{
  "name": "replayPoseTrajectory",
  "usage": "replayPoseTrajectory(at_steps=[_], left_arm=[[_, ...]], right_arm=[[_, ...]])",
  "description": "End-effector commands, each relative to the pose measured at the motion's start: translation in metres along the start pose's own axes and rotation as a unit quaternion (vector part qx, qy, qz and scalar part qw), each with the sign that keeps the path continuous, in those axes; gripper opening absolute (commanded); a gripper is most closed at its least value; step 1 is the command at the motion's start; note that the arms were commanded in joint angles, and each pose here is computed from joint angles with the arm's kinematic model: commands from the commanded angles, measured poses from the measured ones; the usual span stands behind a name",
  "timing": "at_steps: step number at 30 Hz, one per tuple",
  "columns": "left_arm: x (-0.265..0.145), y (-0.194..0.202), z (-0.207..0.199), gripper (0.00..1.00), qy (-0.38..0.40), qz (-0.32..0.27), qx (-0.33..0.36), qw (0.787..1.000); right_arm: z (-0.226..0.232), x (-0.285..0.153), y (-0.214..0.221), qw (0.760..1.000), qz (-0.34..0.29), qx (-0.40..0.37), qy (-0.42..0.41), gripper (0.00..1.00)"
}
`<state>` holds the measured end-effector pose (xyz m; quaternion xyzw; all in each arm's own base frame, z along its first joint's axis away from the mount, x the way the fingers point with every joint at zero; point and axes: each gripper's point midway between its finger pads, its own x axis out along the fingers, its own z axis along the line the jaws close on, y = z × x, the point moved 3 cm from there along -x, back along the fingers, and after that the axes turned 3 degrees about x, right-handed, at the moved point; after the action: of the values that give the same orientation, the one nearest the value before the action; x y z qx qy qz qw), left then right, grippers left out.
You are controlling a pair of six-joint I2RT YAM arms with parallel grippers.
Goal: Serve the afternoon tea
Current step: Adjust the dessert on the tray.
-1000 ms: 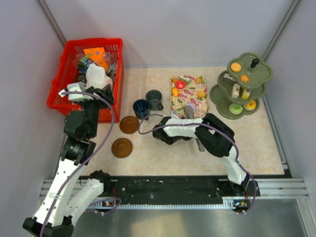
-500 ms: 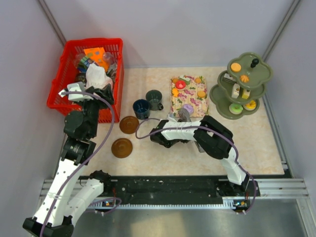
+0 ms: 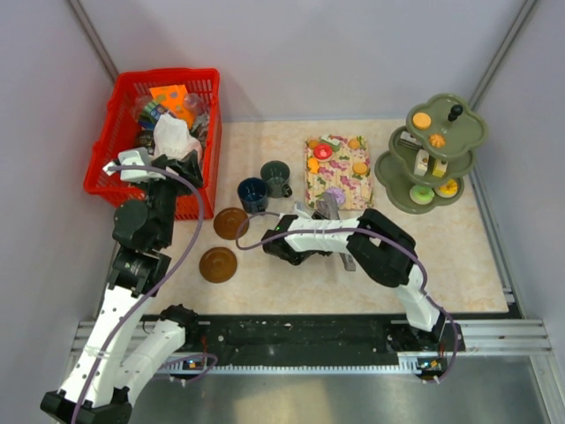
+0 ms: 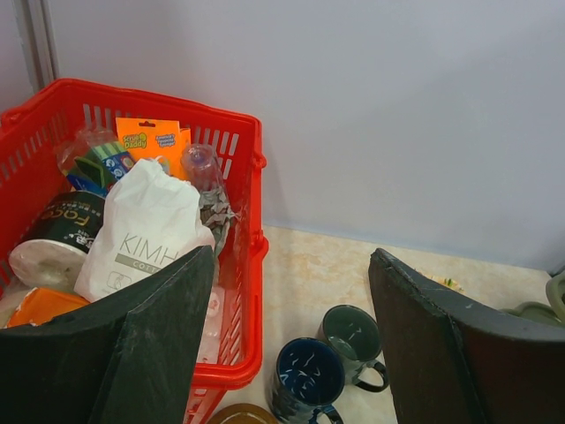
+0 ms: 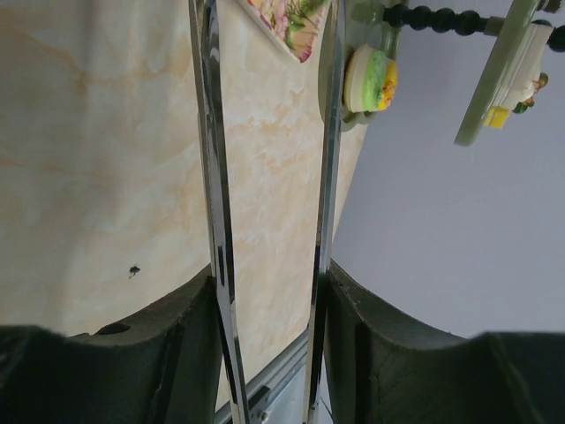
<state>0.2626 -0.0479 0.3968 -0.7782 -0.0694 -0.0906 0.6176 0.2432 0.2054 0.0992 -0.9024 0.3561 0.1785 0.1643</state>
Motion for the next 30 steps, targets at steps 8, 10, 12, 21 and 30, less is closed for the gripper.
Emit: replayPoseTrajectory(at_steps=[8, 10, 12, 21, 30], left_arm=[[-0.002, -0.015, -0.001, 0.76, 0.004, -0.032, -0.004, 0.999], [-0.002, -0.015, -0.001, 0.76, 0.004, -0.032, -0.004, 0.999], [-0.001, -0.015, -0.001, 0.76, 0.003, -0.032, -0.004, 0.999], [-0.002, -0.017, -0.001, 0.76, 0.004, -0.034, -0.003, 0.999], [-0.003, -0.017, -0.001, 0.76, 0.004, -0.035, -0.003, 0.999]], right_arm=[[-0.028, -0.034, -0.017, 0.998, -0.042, 0.026, -0.032, 0.44], [-0.030, -0.038, -0.019, 0.998, -0.042, 0.031, -0.046, 0.44], [-0.030, -0.041, -0.020, 0.997, -0.041, 0.034, -0.060, 0.44], [-0.043, -0.068, -0.031, 0.978, -0.052, 0.080, -0.186, 0.44], [-0.069, -0.059, -0.028, 0.926, 0.012, 0.184, -0.328, 0.43]])
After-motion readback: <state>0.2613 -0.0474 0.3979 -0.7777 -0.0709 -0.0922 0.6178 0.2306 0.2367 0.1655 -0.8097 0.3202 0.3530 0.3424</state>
